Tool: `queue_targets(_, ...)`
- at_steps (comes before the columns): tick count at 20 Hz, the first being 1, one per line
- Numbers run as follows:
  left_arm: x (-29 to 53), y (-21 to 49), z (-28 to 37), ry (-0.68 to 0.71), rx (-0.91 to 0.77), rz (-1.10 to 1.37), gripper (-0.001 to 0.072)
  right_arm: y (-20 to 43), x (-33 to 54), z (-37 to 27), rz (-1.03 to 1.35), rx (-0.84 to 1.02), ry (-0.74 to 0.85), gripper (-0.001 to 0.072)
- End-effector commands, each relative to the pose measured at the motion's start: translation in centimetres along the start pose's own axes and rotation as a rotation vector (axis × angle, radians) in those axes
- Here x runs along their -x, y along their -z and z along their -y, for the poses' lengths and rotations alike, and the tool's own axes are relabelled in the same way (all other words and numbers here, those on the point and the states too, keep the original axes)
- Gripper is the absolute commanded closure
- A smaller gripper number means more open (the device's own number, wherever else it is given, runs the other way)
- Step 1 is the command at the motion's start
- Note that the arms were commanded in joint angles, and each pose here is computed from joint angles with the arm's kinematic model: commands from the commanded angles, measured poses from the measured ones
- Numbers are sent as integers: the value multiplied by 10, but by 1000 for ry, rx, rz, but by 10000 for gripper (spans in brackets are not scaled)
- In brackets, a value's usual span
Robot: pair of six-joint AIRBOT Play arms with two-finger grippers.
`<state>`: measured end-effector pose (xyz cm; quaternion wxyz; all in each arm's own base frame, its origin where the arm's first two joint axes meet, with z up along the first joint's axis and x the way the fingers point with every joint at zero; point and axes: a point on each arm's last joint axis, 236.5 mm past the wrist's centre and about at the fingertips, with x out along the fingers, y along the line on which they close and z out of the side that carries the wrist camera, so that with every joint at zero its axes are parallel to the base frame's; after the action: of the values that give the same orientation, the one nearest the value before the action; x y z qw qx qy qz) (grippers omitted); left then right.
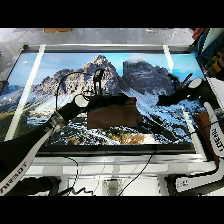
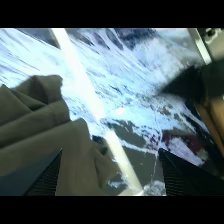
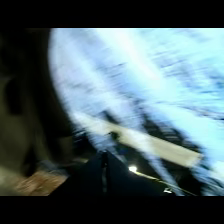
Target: Fold the clothes and pants, and hang the long-sleeved shirts on hangers.
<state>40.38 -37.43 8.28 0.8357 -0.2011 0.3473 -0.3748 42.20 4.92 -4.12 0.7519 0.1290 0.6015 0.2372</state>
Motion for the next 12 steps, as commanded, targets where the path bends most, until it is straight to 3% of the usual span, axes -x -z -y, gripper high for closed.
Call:
queue_targets(1, 3, -6, -3, -6, 2, 14, 6, 6, -32, -43, 84, -11, -281, 358)
queue_targets(2, 3, -6, -3, -6, 2, 14, 6, 7, -45, -41, 83, -51, -260, 157)
queue_targets(3, 3, -6, -3, -6, 2, 14, 5, 10, -57, -40, 73, -73, -238, 116)
queue_targets(5, 3, -6, -3, -6, 2, 13, 6, 14, -78, -40, 38, -92, -184, 86)
queue_targets(12, 3, -6, -4, -7, 1, 13, 6, 30, -127, -76, -51, -88, -193, 93)
